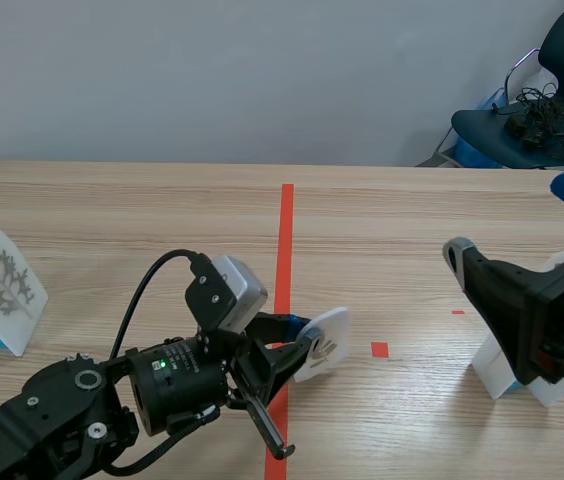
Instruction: Do the leaf sorting experiment
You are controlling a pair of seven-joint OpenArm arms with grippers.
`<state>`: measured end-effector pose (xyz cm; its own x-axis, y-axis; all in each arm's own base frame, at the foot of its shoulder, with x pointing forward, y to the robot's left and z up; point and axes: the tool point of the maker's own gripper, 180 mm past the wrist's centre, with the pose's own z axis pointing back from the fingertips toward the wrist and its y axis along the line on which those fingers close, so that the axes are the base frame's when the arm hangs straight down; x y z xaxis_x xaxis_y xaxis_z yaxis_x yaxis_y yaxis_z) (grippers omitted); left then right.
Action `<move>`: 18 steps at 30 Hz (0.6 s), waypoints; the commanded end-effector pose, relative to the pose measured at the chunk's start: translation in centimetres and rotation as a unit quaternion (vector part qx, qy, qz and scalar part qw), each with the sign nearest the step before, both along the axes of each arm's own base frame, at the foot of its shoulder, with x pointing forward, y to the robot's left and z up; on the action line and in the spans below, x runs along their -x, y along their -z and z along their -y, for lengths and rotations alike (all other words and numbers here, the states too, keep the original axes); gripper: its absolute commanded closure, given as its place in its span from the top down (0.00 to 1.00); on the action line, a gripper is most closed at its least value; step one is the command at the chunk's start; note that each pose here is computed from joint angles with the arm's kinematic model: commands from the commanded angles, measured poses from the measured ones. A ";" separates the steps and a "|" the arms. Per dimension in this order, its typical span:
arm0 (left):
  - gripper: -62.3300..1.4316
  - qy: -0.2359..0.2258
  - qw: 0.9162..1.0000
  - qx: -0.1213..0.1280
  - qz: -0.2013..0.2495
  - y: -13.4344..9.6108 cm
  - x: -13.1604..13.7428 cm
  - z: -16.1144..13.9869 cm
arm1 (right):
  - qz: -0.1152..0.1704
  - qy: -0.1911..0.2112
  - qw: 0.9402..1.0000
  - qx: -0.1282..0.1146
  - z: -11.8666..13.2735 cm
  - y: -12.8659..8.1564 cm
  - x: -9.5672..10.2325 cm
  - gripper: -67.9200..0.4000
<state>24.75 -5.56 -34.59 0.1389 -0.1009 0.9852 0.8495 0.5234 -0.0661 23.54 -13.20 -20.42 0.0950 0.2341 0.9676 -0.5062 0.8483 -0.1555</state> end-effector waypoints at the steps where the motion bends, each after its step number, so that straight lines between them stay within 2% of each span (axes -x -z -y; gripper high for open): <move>1: 0.08 -0.001 1.000 0.027 0.012 -1.9 0.2 0.5 | 0.012 0.003 1.000 -0.005 0.1 -0.6 -0.4 1.00; 4: 0.08 -0.010 0.999 0.031 0.013 -3.3 0.6 0.1 | 0.012 0.003 1.000 -0.005 0.1 -0.6 -0.4 1.00; 7: 0.08 -0.032 0.999 0.024 0.022 -4.5 0.8 -1.7 | 0.012 0.003 1.000 -0.005 0.1 -0.6 -0.4 1.00; 11: 0.08 -0.111 0.993 0.045 0.014 -5.9 0.2 -6.5 | 0.012 0.003 1.000 -0.005 0.1 -0.6 -0.4 1.00; 14: 0.08 -0.196 0.980 0.042 -0.001 -5.3 -0.7 -11.4 | 0.012 0.003 1.000 -0.005 0.1 -0.6 -0.4 1.00; 18: 0.08 -0.321 0.947 0.014 -0.009 -4.3 -1.6 -18.6 | 0.012 0.003 1.000 -0.005 0.1 -0.6 -0.4 1.00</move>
<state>26.15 13.09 -30.33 0.1901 0.0152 0.9817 0.3660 0.9267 -0.0852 23.54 -13.21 -20.43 0.0954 0.2340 0.9676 -0.5057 0.8486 -0.1554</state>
